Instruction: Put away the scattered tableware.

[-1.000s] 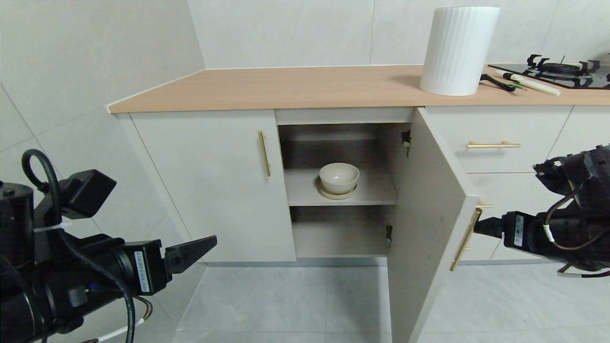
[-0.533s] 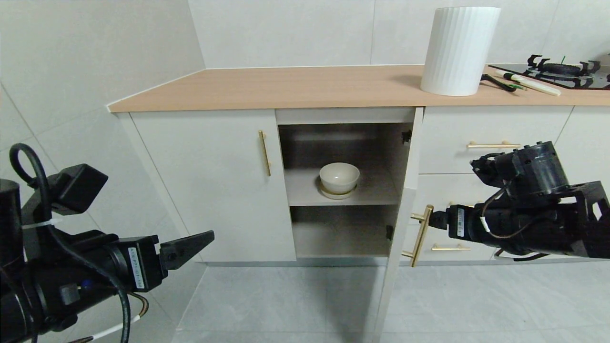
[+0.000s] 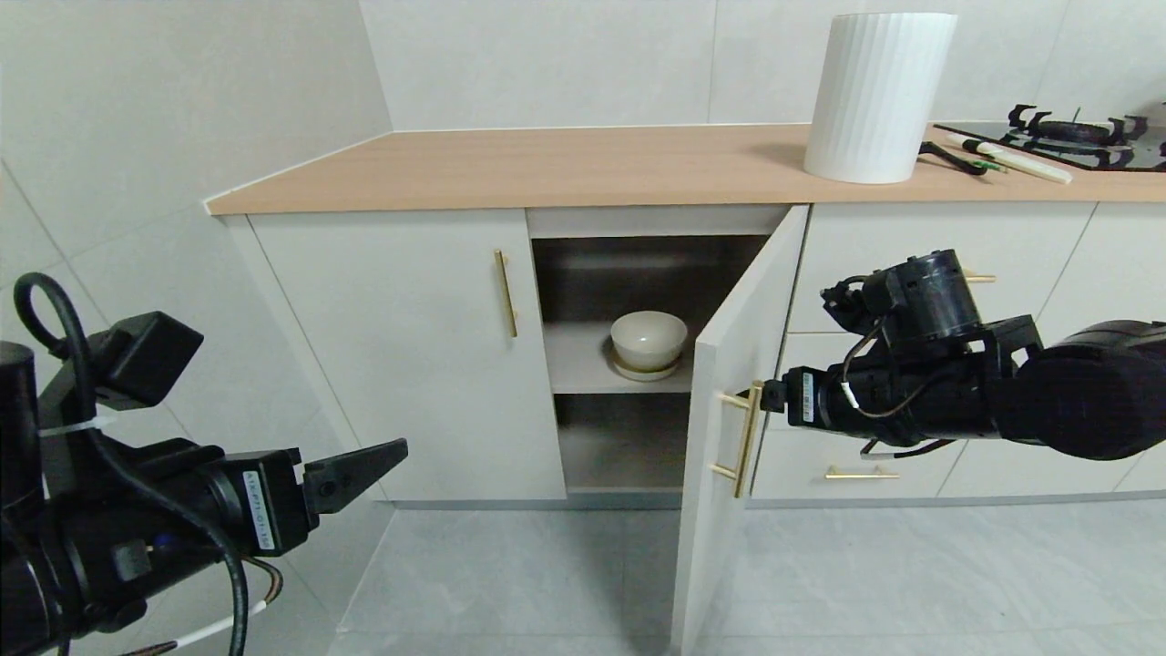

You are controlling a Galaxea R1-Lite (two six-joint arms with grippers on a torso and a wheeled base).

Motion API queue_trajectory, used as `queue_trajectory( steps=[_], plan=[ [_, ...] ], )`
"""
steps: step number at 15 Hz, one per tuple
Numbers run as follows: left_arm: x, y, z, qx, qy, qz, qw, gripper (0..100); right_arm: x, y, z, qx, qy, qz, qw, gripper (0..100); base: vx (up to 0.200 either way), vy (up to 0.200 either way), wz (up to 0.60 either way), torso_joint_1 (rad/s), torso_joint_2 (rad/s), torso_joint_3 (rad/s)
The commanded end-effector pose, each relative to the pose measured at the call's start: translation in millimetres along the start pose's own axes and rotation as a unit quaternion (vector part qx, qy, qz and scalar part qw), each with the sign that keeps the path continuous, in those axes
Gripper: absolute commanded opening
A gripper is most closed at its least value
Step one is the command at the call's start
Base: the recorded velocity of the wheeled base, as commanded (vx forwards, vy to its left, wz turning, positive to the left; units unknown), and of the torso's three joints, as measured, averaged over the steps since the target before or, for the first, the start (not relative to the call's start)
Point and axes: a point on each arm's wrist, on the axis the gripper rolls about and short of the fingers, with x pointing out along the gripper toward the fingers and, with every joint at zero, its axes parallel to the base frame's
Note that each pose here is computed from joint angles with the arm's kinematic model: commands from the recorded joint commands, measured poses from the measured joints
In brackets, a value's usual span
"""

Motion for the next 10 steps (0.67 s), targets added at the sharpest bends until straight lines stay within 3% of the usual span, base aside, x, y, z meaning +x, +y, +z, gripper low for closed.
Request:
queue_trajectory(
  steps=[1, 6, 10],
  plan=[
    [1.0, -0.4, 0.8, 0.000, -0.001, 0.001, 1.0000, 100, 12.2, -1.0, -4.3, 0.002, 0.019, 0.006, 1.000, 100, 0.000, 0.000, 0.00, 0.000, 0.00, 0.000],
    [1.3, -0.2, 1.1, 0.000, -0.001, 0.003, 1.0000, 100, 36.1, 9.5, -14.4, 0.004, 0.029, 0.020, 0.999, 100, 0.000, 0.000, 0.00, 0.000, 0.00, 0.000],
    [5.6, -0.2, -0.3, 0.001, 0.007, 0.007, 1.0000, 100, 60.7, 16.1, -18.4, 0.060, 0.002, 0.042, 0.997, 100, 0.000, 0.000, 0.00, 0.000, 0.00, 0.000]
  ],
)
